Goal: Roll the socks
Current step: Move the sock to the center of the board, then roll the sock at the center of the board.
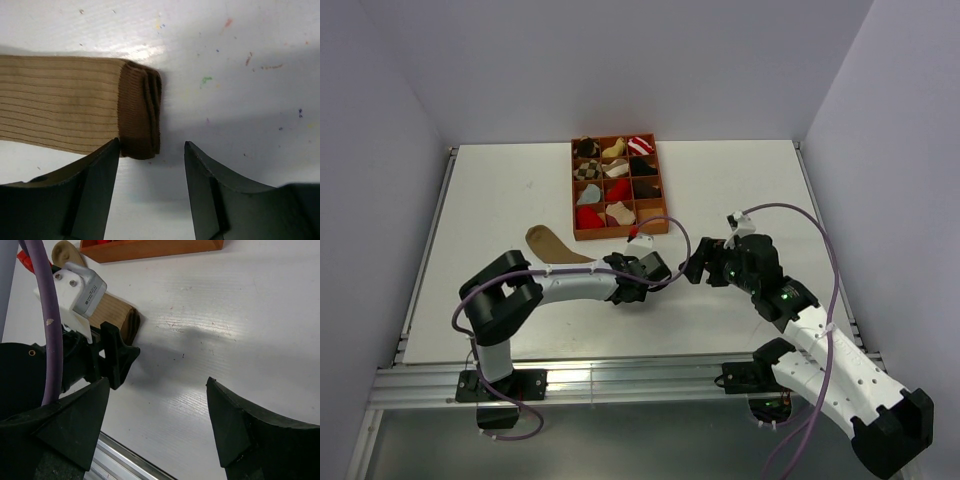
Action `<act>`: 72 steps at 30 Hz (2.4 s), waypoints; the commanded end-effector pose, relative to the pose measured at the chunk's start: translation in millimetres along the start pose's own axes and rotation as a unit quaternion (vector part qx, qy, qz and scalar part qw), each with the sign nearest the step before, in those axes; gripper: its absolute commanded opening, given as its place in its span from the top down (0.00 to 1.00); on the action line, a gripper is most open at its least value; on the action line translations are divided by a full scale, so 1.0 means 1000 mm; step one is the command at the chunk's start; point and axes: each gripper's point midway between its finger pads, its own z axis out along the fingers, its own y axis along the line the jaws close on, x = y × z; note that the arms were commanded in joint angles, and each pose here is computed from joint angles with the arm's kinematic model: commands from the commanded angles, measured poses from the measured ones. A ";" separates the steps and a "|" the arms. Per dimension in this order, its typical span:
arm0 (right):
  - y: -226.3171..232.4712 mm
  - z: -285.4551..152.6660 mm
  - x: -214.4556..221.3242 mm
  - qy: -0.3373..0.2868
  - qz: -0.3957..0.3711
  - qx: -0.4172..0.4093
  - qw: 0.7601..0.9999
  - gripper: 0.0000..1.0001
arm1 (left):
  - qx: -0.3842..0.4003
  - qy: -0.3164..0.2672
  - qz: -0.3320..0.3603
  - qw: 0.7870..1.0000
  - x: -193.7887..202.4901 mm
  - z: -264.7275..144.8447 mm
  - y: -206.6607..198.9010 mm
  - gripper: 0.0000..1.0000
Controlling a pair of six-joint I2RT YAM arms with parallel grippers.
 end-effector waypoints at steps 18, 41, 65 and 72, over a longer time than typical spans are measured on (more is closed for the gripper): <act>-0.002 0.003 -0.004 -0.021 0.008 -0.001 1.000 0.16 | -0.037 0.038 0.040 0.998 0.027 0.016 0.010 0.81; 0.021 0.036 0.009 -0.008 0.100 -0.065 0.993 0.27 | 0.271 0.052 -0.138 0.951 -0.011 -0.047 -0.048 1.00; 0.043 0.109 0.092 0.117 0.143 -0.063 0.981 0.72 | 0.354 0.090 -0.260 0.894 -0.007 -0.040 -0.030 1.00; 0.055 0.125 0.095 0.126 0.140 -0.072 0.979 0.79 | 0.353 0.100 -0.255 0.895 0.000 -0.037 -0.030 1.00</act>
